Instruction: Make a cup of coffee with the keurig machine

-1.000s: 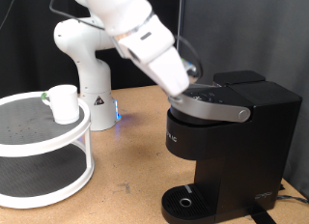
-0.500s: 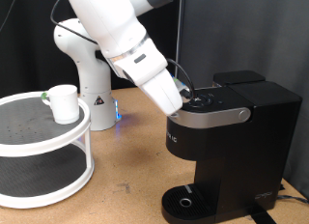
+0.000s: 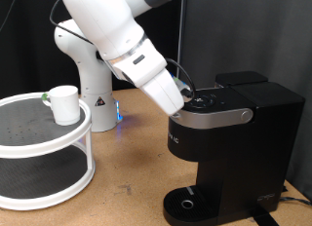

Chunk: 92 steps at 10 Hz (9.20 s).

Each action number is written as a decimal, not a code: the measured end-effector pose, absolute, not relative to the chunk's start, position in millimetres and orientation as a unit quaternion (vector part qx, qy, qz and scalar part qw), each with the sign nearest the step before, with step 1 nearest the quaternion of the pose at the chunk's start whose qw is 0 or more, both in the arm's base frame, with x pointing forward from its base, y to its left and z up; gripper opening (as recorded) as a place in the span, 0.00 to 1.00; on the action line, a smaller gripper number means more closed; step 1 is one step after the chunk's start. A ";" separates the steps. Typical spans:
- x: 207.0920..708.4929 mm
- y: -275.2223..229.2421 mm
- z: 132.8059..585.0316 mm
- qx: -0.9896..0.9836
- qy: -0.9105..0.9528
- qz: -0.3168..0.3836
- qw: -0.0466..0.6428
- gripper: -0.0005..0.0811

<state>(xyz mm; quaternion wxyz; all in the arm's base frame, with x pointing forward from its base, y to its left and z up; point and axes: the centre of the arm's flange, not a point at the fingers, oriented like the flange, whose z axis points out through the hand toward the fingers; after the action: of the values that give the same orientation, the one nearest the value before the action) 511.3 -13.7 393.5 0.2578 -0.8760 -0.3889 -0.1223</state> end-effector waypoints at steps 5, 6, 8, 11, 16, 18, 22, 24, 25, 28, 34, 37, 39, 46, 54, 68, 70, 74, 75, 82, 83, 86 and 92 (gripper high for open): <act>504.6 -22.8 402.1 -0.868 -0.384 -0.130 0.287 0.01; 504.2 -25.2 407.3 -0.867 -0.378 -0.141 0.292 0.01; 507.0 -28.2 425.2 -0.860 -0.358 -0.184 0.314 0.01; 509.1 -29.6 443.1 -0.851 -0.354 -0.201 0.332 0.01; 478.6 -47.0 431.7 -0.855 -0.323 -0.208 0.349 0.01; 459.1 -62.8 431.6 -0.865 -0.283 -0.240 0.339 0.01; 437.1 -71.8 431.5 -0.873 -0.250 -0.255 0.333 0.01; 433.7 -78.2 432.7 -0.889 -0.198 -0.238 0.338 0.01; 428.1 -84.2 434.4 -0.895 -0.182 -0.226 0.337 0.01; 404.4 -103.8 445.2 -0.896 -0.193 -0.196 0.348 0.01; 383.5 -117.7 441.9 -0.888 -0.229 -0.176 0.357 0.01; 345.5 -141.5 436.6 -0.878 -0.268 -0.123 0.377 0.01; 323.3 -159.5 437.9 -0.871 -0.286 -0.117 0.383 0.01; 274.7 -198.7 436.3 -0.863 -0.292 -0.153 0.384 0.01; 227.0 -246.8 437.3 -0.854 -0.275 -0.230 0.378 0.01; 180.6 -250.4 324.4 -0.875 -0.202 -0.302 0.321 0.23; 177.1 -251.7 323.1 -0.873 -0.198 -0.303 0.326 0.63; 177.4 -252.1 321.9 -0.882 -0.178 -0.284 0.330 0.97; 181.5 -250.8 319.2 -0.891 -0.164 -0.266 0.328 0.99; 191.8 -245.1 306.8 -0.906 -0.149 -0.236 0.317 0.99; 191.8 -244.6 306.5 -0.906 -0.150 -0.236 0.318 0.96; 193.7 -244.5 306.7 -0.908 -0.152 -0.235 0.312 0.58; 196.3 -245.2 308.9 -0.908 -0.155 -0.233 0.311 0.09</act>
<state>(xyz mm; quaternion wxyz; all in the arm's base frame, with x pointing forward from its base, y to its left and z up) 196.3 -245.2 308.9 0.3115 -0.9081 -0.1554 -0.2327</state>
